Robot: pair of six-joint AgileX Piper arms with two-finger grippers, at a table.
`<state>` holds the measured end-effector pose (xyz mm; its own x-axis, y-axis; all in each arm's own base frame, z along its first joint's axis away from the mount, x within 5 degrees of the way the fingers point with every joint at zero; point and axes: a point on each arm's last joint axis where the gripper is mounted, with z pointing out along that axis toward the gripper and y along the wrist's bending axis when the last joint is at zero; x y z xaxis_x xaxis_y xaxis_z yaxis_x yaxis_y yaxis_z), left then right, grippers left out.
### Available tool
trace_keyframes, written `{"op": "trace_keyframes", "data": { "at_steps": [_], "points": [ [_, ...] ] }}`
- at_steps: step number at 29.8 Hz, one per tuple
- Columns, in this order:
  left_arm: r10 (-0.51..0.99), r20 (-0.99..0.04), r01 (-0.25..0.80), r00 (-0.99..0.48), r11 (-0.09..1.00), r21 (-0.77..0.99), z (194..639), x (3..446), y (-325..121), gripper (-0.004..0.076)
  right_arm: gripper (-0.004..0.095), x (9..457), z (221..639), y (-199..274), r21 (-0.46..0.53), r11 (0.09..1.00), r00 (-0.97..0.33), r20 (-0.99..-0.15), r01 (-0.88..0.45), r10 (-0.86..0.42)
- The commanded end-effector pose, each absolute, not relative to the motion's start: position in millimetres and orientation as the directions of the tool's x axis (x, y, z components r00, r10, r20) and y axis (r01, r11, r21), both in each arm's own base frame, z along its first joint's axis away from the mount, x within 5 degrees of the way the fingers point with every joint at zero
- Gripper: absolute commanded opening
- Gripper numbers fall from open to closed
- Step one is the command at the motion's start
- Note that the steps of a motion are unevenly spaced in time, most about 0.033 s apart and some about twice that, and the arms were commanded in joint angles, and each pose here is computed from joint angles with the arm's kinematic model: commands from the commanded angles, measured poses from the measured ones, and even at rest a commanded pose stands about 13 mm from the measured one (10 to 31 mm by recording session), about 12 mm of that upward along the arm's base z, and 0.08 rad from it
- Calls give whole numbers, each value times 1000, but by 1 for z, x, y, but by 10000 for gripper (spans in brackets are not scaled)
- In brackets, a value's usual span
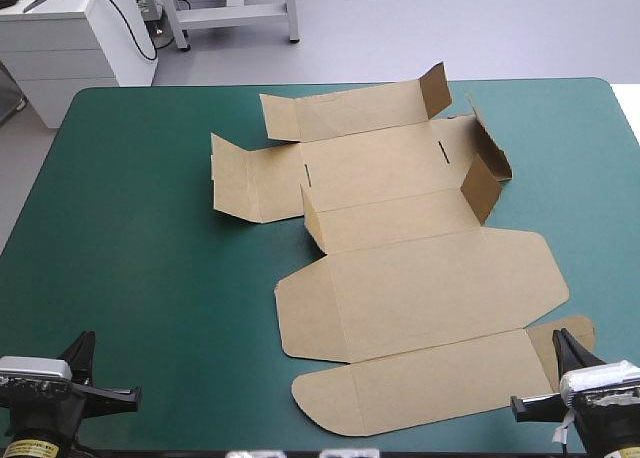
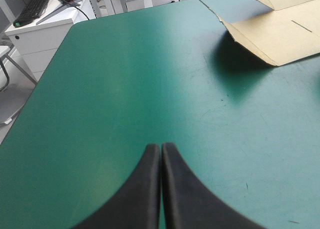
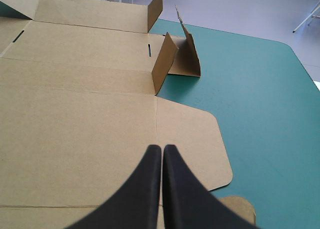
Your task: Fold the box
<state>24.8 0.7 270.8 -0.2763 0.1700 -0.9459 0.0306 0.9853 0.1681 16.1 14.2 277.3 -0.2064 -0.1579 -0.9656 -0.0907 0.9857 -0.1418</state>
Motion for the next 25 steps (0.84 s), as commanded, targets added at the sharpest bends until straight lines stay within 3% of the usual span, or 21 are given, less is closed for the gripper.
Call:
{"op": "trace_keyframes", "data": {
  "at_steps": [1,13,18,25],
  "points": [
    [171,-965,28,-199,985,168,284,27,0,-8,-2,9,293,15,-155,986,-85,-984,-60,-159],
    [171,-965,28,-199,985,168,284,27,0,-8,-2,11,299,14,-148,988,-72,-986,-51,-151],
    [171,-965,28,-199,985,168,284,27,0,-8,-2,27,319,13,-114,990,-205,-970,-84,-129],
    [171,-965,28,-199,985,168,284,27,0,-8,-2,80,383,9,-80,989,-362,-924,-127,-121]
  ]
}}
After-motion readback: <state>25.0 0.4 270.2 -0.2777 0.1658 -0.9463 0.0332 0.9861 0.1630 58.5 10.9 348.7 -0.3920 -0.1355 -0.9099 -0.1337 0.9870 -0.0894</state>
